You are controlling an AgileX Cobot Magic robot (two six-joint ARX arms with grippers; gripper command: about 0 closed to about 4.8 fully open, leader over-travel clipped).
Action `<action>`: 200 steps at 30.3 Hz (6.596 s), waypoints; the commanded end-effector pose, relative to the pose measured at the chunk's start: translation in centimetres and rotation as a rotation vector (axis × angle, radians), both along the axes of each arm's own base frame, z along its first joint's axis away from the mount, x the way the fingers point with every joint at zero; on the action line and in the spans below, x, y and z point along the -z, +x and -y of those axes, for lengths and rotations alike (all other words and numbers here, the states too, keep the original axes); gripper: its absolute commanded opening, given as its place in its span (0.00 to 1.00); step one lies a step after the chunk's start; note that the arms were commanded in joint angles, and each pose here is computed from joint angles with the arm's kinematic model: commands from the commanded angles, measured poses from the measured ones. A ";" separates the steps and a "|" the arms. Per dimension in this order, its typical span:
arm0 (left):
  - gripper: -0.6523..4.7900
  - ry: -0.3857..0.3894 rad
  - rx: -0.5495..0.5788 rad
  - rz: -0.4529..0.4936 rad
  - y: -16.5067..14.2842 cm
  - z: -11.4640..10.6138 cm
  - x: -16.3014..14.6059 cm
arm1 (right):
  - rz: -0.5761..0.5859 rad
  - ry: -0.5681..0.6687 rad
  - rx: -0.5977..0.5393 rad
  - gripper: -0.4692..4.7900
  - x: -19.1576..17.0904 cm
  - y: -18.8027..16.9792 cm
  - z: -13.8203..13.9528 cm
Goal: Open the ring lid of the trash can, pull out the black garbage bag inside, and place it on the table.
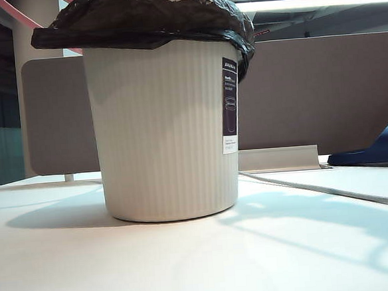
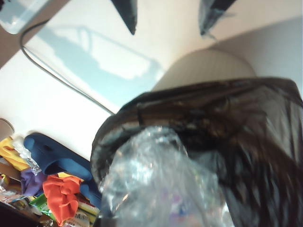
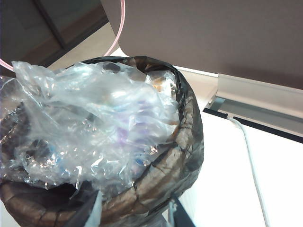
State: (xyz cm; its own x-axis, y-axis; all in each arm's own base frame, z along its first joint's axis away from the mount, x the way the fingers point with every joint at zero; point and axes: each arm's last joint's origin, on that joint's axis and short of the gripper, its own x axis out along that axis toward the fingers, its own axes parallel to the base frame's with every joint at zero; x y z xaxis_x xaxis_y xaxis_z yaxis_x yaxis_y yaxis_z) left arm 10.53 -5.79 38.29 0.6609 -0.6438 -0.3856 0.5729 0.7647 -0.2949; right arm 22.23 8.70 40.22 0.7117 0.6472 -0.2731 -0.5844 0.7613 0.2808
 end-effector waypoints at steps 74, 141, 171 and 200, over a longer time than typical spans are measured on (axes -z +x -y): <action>0.76 -0.665 -0.124 -0.026 6.8 -3.9 11.9 | -0.081 -0.012 0.044 0.43 0.5 -0.3 0.1; 0.11 -0.822 0.182 0.163 13.2 3.3 0.7 | -0.344 -0.026 0.246 0.63 7.3 5.3 -1.3; 0.11 -0.911 0.347 0.091 10.9 7.5 0.1 | -0.429 0.474 -0.099 0.62 11.0 6.9 4.6; 0.11 -0.836 0.392 0.062 10.9 7.8 0.7 | -0.513 0.790 -0.346 0.58 16.4 11.4 3.0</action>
